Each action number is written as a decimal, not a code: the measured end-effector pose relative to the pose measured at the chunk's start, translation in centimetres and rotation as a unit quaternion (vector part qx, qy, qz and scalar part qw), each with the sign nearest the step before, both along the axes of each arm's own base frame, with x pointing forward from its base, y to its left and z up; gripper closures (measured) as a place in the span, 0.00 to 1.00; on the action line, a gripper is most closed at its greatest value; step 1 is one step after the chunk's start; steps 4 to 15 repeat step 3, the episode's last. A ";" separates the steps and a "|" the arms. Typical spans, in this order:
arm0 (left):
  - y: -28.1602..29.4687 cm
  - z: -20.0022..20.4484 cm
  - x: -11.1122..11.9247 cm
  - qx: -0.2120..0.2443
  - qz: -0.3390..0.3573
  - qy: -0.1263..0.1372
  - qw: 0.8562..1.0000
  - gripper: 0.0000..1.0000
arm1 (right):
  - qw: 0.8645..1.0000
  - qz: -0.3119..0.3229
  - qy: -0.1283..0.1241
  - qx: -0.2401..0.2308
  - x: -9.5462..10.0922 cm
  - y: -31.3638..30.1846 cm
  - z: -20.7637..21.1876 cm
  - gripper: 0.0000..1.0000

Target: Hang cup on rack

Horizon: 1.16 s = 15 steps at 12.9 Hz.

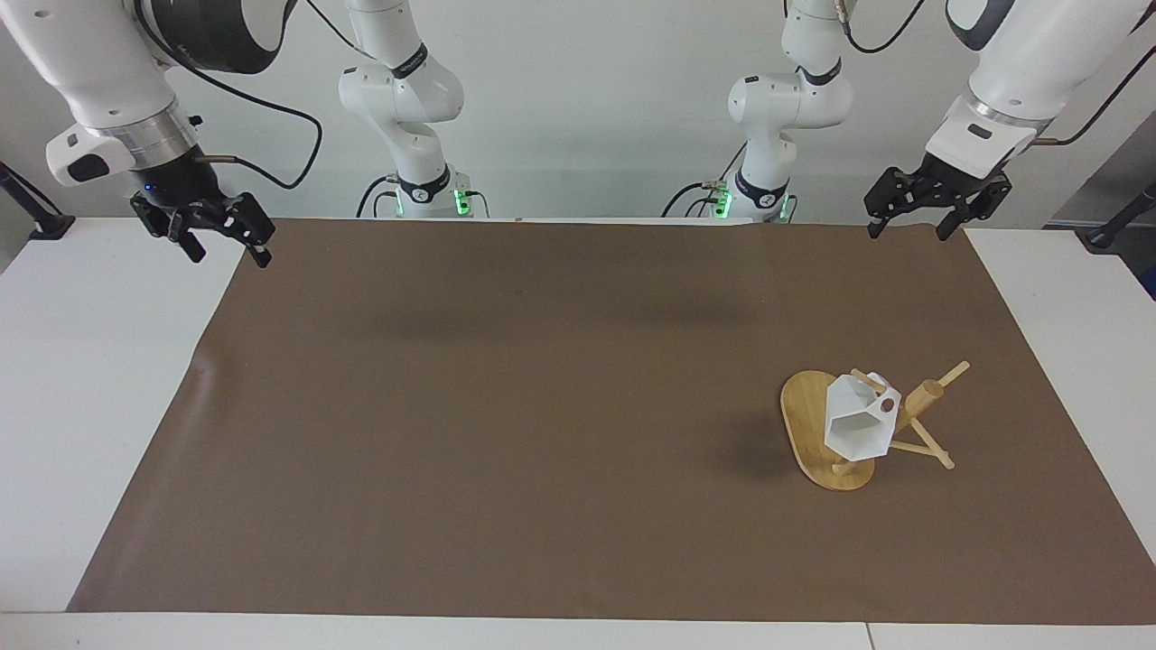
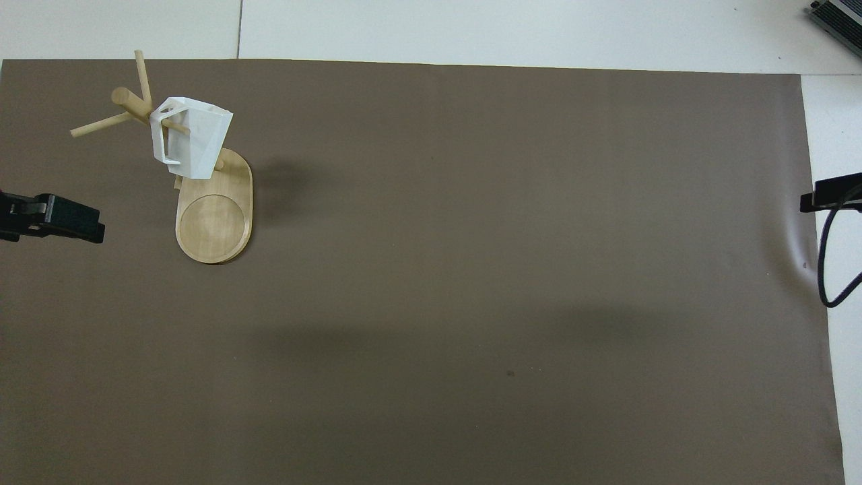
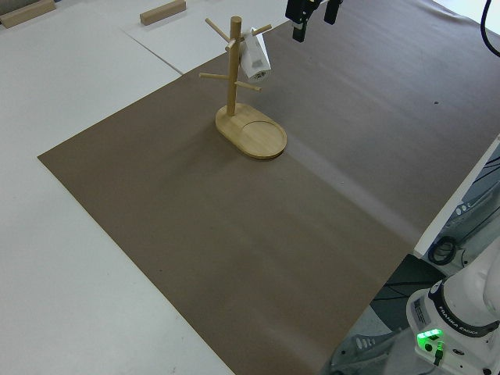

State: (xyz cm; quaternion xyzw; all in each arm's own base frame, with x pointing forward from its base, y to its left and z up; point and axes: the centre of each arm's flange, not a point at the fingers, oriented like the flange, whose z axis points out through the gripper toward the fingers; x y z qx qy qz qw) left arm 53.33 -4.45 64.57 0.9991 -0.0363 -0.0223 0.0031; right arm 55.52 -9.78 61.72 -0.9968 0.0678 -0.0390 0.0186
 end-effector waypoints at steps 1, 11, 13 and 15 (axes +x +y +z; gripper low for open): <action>0.2 0.0 0.0 0.000 0.003 0.000 1.000 0.00 | 1.000 0.000 0.000 0.000 0.0 0.0 0.0 0.00; 0.3 0.1 -0.1 0.000 0.005 0.000 1.000 0.00 | 1.000 0.000 0.000 0.000 0.0 0.0 0.0 0.00; 0.3 0.1 -0.1 0.000 0.005 0.000 1.000 0.00 | 1.000 0.000 0.000 0.000 0.0 0.0 0.0 0.00; 0.3 0.1 -0.1 0.000 0.005 0.000 1.000 0.00 | 1.000 0.000 0.000 0.000 0.0 0.0 0.0 0.00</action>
